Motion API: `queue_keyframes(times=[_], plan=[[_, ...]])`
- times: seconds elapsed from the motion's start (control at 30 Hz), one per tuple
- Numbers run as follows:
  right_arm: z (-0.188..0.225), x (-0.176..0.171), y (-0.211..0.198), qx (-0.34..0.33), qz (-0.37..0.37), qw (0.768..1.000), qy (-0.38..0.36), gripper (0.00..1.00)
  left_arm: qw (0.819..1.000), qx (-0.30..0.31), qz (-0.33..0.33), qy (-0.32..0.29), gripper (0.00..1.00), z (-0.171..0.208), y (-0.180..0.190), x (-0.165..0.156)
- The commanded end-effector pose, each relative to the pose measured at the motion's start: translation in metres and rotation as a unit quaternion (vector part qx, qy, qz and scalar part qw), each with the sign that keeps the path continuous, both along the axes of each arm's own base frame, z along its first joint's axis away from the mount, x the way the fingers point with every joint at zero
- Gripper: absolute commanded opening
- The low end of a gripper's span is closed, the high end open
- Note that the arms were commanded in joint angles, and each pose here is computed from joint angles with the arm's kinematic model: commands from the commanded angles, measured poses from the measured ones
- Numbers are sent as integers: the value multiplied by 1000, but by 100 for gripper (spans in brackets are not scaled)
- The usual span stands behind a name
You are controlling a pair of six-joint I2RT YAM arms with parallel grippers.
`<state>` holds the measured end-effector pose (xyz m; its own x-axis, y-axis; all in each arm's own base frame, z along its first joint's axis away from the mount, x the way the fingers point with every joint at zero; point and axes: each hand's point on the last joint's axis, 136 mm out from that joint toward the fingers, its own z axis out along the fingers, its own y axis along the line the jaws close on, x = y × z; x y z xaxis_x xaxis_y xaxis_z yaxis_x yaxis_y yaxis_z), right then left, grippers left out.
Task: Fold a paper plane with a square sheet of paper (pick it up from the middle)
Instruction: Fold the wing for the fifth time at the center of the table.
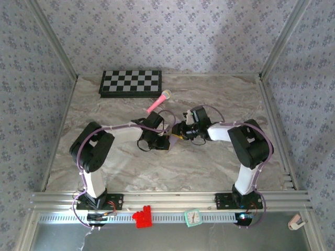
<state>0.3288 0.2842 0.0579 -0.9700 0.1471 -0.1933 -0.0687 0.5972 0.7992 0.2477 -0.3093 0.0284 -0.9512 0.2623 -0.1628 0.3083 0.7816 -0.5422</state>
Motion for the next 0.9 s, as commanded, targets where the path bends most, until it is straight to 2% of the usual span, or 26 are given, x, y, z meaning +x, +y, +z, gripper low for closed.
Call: queue_keyframes(times=[0.0,0.27,0.87], plan=[[9,4,-9,-7,-20,1000,-19,35,999,-8,-22,-39,2,9,0,1],[11,4,-11,-28,-15,999,-26,37,996,-20,-43,-71,2,8,-1,2],[6,-10,-1,-28,7,1000,-13,37,997,-23,-46,-62,2,-4,-2,-6]])
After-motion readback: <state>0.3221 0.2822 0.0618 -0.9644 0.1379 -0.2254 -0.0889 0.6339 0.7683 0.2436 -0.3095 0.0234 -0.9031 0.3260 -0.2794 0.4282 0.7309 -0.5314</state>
